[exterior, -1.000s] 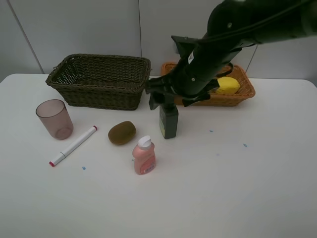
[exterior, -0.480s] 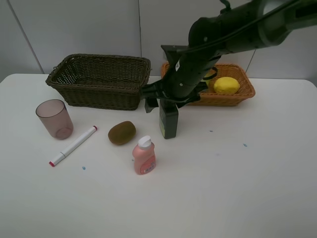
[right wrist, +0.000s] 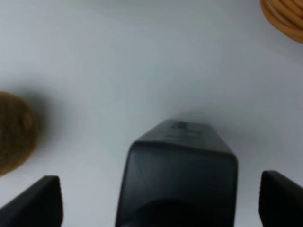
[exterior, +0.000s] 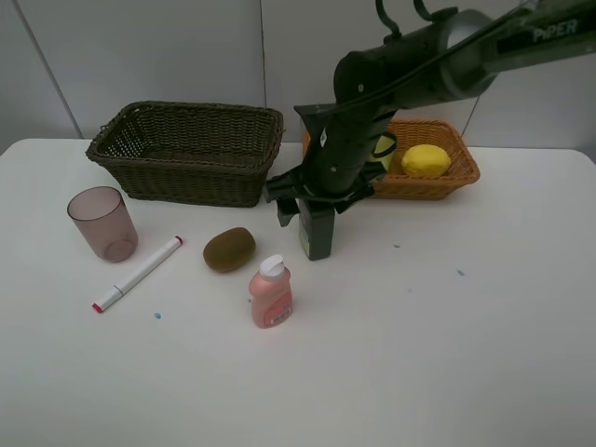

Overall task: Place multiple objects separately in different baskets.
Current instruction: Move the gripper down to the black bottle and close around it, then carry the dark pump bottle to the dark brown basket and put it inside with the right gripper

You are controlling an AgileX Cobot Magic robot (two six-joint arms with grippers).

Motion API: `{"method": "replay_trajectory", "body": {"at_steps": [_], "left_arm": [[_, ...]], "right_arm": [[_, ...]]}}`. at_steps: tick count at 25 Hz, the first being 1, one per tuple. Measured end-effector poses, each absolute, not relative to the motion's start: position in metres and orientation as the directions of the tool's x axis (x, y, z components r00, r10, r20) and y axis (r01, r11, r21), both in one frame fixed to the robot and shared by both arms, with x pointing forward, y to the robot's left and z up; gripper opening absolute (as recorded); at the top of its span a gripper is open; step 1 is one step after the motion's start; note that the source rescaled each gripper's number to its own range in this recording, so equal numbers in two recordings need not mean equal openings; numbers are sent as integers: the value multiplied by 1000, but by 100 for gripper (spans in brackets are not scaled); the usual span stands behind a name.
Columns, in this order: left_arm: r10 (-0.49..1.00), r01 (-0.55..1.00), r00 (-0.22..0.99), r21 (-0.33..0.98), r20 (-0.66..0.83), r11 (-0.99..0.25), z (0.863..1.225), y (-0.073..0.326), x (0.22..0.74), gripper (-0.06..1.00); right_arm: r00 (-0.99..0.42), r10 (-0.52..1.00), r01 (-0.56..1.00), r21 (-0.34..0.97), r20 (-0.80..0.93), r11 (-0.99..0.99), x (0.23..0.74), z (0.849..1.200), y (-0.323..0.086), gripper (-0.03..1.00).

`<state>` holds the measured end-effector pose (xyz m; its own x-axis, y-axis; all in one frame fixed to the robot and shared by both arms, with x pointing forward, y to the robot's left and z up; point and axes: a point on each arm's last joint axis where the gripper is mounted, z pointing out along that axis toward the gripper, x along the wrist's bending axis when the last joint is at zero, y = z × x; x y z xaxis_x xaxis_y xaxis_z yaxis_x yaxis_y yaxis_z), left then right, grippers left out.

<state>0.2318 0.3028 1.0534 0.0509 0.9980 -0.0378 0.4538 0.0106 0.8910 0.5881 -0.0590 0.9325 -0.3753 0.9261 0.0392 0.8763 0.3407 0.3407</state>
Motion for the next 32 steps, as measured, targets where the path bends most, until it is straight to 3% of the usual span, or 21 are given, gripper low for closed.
{"method": "replay_trajectory", "body": {"at_steps": [4,6,8,11,12,27,32], "left_arm": [[998,454,51,891,-38,11,1053,303,232,74],[998,454,51,891,-38,11,1053,303,232,74],[998,454,51,891,-38,11,1053,303,232,74],[998,454,51,891,-38,11,1053,303,232,74],[998,454,51,891,-38,11,1053,303,232,74],[998,454,51,891,-38,11,1053,303,232,74],[998,454,51,891,-38,11,1053,303,232,74]], "right_arm": [[-380,924,873,340,28,349,590,933,-59,85],[-382,924,872,340,24,352,590,933,-59,80],[-381,924,874,335,22,352,590,932,-59,64],[-369,929,881,328,23,341,590,932,-60,19],[-371,929,881,323,15,346,590,932,-61,11],[-365,931,891,292,5,347,586,939,-64,12],[-358,934,894,289,2,342,579,965,-69,12]]}}
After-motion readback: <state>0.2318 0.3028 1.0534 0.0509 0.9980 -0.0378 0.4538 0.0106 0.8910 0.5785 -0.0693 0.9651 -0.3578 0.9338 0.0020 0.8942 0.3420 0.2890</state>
